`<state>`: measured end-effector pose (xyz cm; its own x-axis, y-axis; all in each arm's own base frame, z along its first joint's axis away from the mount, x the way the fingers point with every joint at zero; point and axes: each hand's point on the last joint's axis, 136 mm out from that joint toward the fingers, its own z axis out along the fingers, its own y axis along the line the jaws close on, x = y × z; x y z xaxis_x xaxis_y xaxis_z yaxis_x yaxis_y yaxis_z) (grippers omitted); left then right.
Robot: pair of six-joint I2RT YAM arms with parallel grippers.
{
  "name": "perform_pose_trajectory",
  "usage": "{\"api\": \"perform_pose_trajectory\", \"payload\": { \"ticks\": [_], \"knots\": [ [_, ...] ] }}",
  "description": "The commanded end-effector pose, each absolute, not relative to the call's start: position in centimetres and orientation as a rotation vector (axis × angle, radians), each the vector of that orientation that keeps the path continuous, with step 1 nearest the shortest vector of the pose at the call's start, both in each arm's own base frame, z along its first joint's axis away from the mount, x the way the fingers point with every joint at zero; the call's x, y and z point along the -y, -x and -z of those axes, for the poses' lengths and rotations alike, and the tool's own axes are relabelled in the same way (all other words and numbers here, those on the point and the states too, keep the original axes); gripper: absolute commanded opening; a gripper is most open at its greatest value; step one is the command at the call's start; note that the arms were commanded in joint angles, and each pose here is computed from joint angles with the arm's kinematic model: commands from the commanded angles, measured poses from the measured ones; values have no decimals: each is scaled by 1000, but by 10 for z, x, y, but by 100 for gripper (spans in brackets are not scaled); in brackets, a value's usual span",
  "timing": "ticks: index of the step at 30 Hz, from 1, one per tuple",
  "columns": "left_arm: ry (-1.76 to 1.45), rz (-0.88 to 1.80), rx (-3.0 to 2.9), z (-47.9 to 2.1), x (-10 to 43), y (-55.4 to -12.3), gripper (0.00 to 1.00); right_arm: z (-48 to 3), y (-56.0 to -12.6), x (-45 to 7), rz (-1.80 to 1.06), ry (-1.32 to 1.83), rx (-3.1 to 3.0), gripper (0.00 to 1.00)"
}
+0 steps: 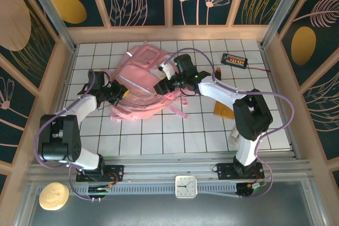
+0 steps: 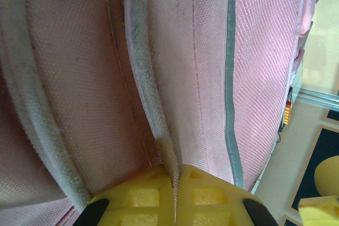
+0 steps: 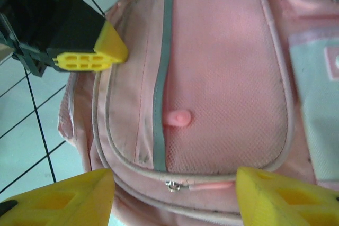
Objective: Pack the student bag
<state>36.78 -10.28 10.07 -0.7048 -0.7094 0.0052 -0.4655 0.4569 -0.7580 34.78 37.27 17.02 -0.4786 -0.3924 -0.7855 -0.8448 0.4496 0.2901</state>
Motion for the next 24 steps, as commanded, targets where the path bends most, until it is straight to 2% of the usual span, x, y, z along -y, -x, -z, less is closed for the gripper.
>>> {"api": "perform_pose_trajectory", "payload": {
  "ticks": [1,8,14,20,24],
  "knots": [
    [938,1144,-2369,-114,107,-375,0,-211,-353,-377,-930,1045,-1899,64],
    [875,1254,-2251,-168,114,-386,0,-215,-357,-367,-888,1033,-1884,71],
    [848,1333,-2171,-207,118,-394,0,-210,-364,-347,-943,1047,-1834,68],
    [847,1384,-2119,-229,121,-397,0,-208,-338,-346,-947,1221,-1621,75],
    [859,1407,-2107,-233,122,-397,0,-189,-331,-351,-991,1282,-1595,76]
  ]
}}
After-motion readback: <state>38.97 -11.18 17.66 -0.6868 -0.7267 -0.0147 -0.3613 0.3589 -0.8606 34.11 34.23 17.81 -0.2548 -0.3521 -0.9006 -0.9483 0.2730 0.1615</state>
